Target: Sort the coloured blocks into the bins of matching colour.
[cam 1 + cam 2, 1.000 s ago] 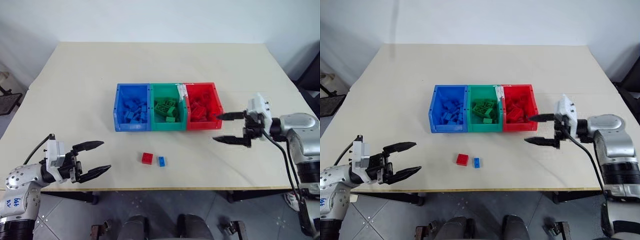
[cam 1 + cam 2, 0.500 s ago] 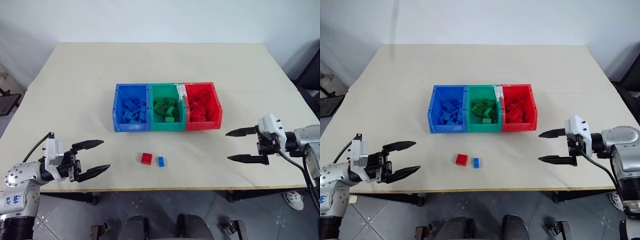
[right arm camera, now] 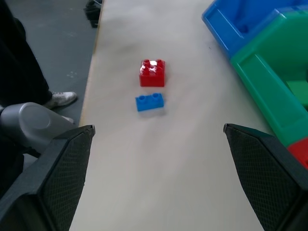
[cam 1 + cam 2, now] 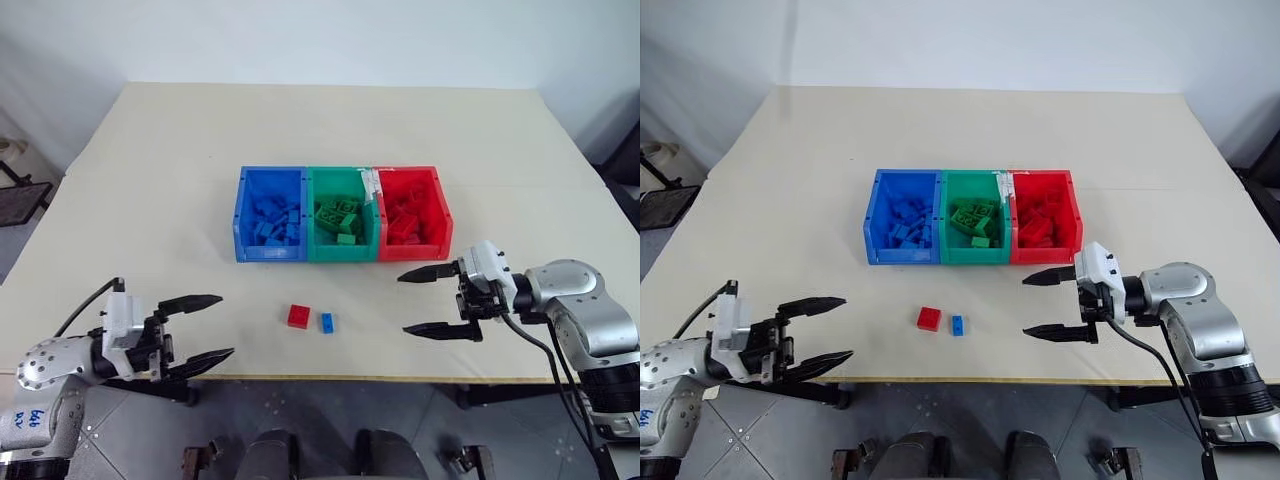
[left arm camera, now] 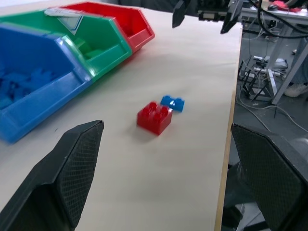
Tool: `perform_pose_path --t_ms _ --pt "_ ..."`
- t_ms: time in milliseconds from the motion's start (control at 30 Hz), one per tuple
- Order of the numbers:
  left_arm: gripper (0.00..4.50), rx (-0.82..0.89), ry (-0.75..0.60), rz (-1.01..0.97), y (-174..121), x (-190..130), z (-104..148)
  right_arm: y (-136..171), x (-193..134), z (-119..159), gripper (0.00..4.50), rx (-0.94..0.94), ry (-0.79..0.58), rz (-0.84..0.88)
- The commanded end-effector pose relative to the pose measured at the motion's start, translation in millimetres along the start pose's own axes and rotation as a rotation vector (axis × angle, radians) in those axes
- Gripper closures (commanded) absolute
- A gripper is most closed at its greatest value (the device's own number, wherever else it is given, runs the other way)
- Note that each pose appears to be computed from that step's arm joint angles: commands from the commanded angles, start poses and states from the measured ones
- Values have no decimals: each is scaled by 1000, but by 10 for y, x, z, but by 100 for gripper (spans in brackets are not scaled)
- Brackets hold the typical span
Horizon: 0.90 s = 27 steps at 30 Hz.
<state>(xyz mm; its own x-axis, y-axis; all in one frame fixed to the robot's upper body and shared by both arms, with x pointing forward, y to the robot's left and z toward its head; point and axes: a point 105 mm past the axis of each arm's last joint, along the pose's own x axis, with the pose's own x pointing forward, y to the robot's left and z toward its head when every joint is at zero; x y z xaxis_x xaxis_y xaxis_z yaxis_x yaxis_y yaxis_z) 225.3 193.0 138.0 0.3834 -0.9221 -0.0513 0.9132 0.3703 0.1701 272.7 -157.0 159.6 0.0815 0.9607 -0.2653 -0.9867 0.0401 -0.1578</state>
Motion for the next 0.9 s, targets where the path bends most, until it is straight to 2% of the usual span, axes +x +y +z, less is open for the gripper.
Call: perform_pose_path --t_ms 33,167,400,600,733,900 --pt "0 41 -10 -30 -147 344 175 27 -219 122 2 -42 -35 44" --pt "0 52 1 13 -229 847 289 -71 -475 -13 2 -27 73 6" --pt "0 -36 52 103 -413 1446 312 -195 -634 -37 2 -15 130 -33" --pt "0 -102 132 179 -498 1650 225 -206 -658 -35 2 0 144 -31" --pt "0 -198 178 197 -572 1630 133 -209 -683 -34 2 12 154 -32" --pt "0 -215 238 210 -589 1600 37 -213 -707 -36 2 19 161 -36"
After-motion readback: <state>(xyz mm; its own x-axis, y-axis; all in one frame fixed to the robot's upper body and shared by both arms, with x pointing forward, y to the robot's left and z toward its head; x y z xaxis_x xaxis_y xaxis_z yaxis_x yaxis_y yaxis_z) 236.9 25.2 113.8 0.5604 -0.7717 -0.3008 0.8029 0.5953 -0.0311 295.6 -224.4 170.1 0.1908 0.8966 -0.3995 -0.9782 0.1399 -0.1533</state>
